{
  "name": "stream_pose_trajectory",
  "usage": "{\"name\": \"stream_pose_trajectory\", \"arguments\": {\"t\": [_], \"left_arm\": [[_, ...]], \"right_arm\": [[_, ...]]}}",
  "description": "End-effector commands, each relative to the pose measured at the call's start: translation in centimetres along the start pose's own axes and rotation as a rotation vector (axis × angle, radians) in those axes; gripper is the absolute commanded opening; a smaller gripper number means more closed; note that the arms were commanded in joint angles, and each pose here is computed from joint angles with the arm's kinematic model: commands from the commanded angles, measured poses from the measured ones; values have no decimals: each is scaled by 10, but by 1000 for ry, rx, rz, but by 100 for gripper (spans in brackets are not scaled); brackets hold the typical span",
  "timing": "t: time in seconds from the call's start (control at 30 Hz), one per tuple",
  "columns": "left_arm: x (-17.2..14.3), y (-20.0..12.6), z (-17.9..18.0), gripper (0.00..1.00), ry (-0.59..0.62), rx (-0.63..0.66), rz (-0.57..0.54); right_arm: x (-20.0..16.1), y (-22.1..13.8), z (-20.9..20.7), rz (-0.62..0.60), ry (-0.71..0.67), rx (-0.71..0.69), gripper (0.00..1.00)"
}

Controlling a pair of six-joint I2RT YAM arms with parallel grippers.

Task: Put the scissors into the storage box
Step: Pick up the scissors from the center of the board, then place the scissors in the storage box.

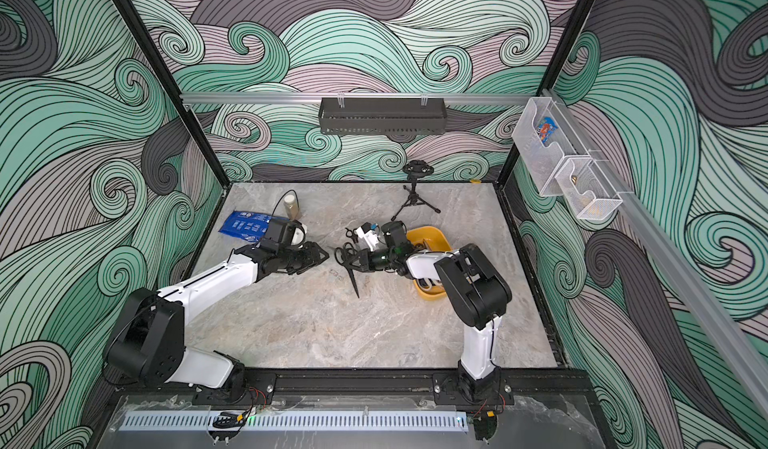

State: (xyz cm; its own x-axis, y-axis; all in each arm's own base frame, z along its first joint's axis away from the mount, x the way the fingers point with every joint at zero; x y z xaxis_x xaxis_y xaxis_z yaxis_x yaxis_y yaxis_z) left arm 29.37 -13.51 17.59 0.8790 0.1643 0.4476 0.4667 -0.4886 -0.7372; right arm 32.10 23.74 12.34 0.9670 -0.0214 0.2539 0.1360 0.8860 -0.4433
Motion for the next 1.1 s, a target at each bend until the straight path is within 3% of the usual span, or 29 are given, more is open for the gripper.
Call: {"name": "stream_pose_trajectory", "arguments": {"t": [0.0,0.43,0.63,1.07], "left_arm": [[12,-18,11,52,-4,36,-62],[41,-7,11,50,-47,-63,-127],[32,2,16,50,-58,-63,-84],[22,11,23,49,-57,-66,-34]], "right_arm": [[16,-37,5,-95,-42,-47,6],[34,-158,-33,-295,40,-550,6],[26,-168,-45,-278,35,-679,6],[22,-157,-66,-216,52,-715,8]]}}
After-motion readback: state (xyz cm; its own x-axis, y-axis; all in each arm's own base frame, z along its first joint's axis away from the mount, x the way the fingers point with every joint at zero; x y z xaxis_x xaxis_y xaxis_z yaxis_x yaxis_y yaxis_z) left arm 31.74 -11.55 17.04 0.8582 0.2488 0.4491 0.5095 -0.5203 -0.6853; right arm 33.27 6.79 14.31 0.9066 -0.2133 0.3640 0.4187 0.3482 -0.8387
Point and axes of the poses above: each gripper's point midway between its finger pads, its own y axis out along the fingers, its own z axis along the line the jaws close on, x = y × z, the point moved 9 cm from there along -y, back along the fingers, and after that the axes turned 11 degrees about y, right-handed, at the moved point
